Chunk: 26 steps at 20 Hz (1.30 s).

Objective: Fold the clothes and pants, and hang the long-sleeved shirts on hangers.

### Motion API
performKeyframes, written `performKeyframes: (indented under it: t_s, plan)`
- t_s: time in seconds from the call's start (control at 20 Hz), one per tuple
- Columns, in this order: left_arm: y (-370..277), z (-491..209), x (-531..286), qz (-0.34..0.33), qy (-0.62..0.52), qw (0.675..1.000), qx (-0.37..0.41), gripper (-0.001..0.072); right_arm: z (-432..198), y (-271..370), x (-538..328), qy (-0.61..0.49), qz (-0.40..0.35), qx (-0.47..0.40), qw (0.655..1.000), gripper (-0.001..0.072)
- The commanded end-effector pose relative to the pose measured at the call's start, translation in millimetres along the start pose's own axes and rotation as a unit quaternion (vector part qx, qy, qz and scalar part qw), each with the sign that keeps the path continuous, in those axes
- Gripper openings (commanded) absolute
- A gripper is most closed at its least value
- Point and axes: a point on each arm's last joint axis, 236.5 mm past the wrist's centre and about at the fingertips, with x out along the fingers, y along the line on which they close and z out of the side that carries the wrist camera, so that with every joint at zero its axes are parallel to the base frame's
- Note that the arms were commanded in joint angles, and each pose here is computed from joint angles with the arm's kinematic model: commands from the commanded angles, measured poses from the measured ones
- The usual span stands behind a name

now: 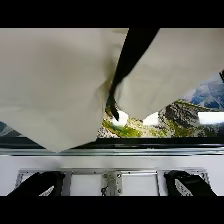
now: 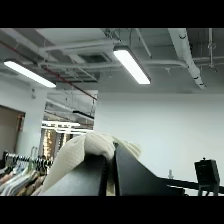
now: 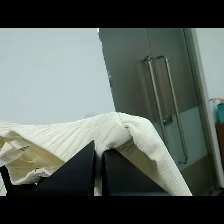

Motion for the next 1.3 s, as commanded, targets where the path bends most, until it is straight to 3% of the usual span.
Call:
performKeyframes:
  t_s: [0.0,0.15,0.3,0.45,0.55,0.6,0.65,0.7,0.75,0.85,1.0,1.05,1.25]
  plan:
    - [15.6,0.4,-0.9,0.026,-0.021,0.998,0.053,0.0012,0.2,-0.9,-0.5,-0.002,-0.002,0.0,1.0,0.0011]
    - [90.1,-46.8,5.1,0.102,0.023,0.994,0.038,0.0012,-42.1,-49.1,23.6,0.045,-0.03,0.035,0.998,0.0011]
    - [207.2,-107.3,-9.5,0.213,0.069,0.975,0.001,0.0012,-113.2,-113.6,61.2,0.111,-0.06,0.072,0.989,0.0011]
    - [327.4,-186.0,-41.1,0.306,0.128,0.943,-0.012,0.0012,-216.6,-205.3,111.1,0.166,-0.119,0.038,0.978,0.0012]
    - [408.9,-241.7,-67.6,0.361,0.152,0.92,-0.023,0.0012,-277.4,-283.3,140.6,0.144,-0.182,-0.016,0.973,0.0019]
    - [449.2,-269.1,-83.0,0.386,0.163,0.908,-0.026,0.0024,-306.0,-318.5,150.0,0.123,-0.208,-0.03,0.97,0.0164]
    - [482.1,-297.5,-98.3,0.402,0.174,0.897,-0.054,0.0329,-333.7,-345.8,151.7,0.119,-0.226,-0.028,0.966,0.0376]
    - [502.7,-324.4,-111.6,0.407,0.196,0.888,-0.085,0.0709,-365.2,-365.4,149.3,0.138,-0.237,-0.02,0.961,0.0513]
    - [517.4,-348.5,-128.4,0.409,0.228,0.875,-0.119,0.072,-394.3,-377.9,143.3,0.169,-0.242,-0.01,0.955,0.0563]
    - [531.9,-372.2,-157.9,0.412,0.272,0.853,-0.171,0.0681,-416.6,-385.8,129.1,0.222,-0.242,-0.002,0.945,0.0562]
    - [533.5,-370.3,-198.7,0.419,0.324,0.822,-0.211,0.0673,-382.2,-385.1,113.6,0.238,-0.243,-0.008,0.94,0.0533]
    - [532.9,-366.3,-221.0,0.436,0.351,0.8,-0.218,0.0672,-363.7,-382.0,106.4,0.244,-0.244,-0.016,0.938,0.0456]
    - [514.9,-333.9,-353.1,0.555,0.495,0.647,-0.171,0.0674,-312.8,-359.4,53.8,0.327,-0.255,-0.07,0.907,0.044]
